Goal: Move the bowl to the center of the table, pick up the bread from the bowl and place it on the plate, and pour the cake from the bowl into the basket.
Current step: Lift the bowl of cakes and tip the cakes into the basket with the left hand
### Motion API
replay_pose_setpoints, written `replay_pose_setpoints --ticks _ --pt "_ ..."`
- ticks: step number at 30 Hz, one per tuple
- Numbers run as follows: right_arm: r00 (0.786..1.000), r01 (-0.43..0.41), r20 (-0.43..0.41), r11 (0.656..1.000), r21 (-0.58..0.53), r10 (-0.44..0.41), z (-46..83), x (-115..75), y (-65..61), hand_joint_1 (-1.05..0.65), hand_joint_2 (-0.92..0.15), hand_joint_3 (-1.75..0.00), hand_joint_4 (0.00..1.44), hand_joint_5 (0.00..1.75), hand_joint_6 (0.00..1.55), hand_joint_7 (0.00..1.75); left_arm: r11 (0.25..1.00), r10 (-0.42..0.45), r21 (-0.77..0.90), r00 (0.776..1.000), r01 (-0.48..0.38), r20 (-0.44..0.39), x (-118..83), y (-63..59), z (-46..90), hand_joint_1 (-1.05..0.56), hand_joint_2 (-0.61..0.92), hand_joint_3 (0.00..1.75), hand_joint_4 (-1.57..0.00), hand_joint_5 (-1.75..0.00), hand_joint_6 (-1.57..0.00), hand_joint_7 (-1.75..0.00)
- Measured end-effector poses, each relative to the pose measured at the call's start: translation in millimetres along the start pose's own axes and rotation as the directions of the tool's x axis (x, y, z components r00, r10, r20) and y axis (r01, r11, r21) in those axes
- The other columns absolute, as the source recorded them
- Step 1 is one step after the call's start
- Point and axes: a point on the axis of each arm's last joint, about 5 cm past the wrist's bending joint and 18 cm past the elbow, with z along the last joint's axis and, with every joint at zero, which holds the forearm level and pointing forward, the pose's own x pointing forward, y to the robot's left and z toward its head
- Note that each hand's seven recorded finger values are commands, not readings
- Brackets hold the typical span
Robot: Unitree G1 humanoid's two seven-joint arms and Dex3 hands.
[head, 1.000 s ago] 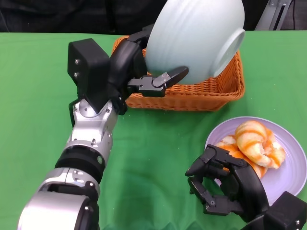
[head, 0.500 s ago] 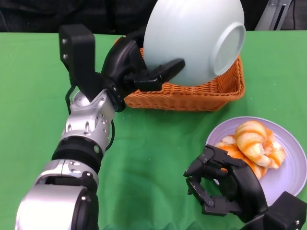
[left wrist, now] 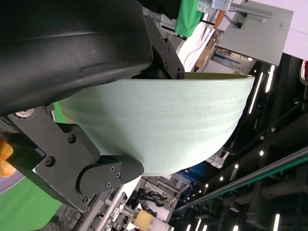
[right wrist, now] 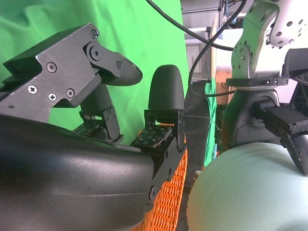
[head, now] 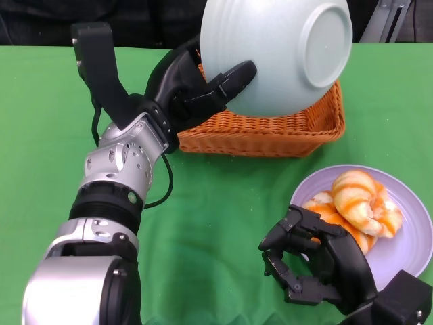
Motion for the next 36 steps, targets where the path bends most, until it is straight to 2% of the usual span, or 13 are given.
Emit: replay_pose_setpoints --ticks 17,29,36 --pt "1.0 0.003 -0.002 1.0 0.001 -0.003 0.1 0.3 0.3 -0.07 -0.54 -0.96 0.76 1.64 0.7 1.28 1.0 -0.007 -0.009 1.0 0.007 0.007 -0.1 0.4 1.0 -0.05 0.56 1.09 -0.81 -1.51 -0.89 -1.34" --pt "1.0 0.001 -0.003 1.0 -0.001 -0.001 0.0 0.4 0.6 -0.08 -0.53 -0.96 0.76 1.64 0.7 1.28 0.987 -0.031 -0.157 0.999 0.029 -0.01 1.5 1.0 0.8 -0.1 0.63 0.99 -0.72 -1.59 -0.86 -1.35" --pt "1.0 -0.002 0.0 1.0 -0.002 0.002 0.2 0.4 0.7 -0.08 -0.54 -0.95 0.76 1.64 0.7 1.27 0.983 -0.04 -0.179 0.999 0.035 -0.023 3.9 -0.8 3.4 -0.1 0.62 1.04 -0.69 -1.62 -0.83 -1.42"
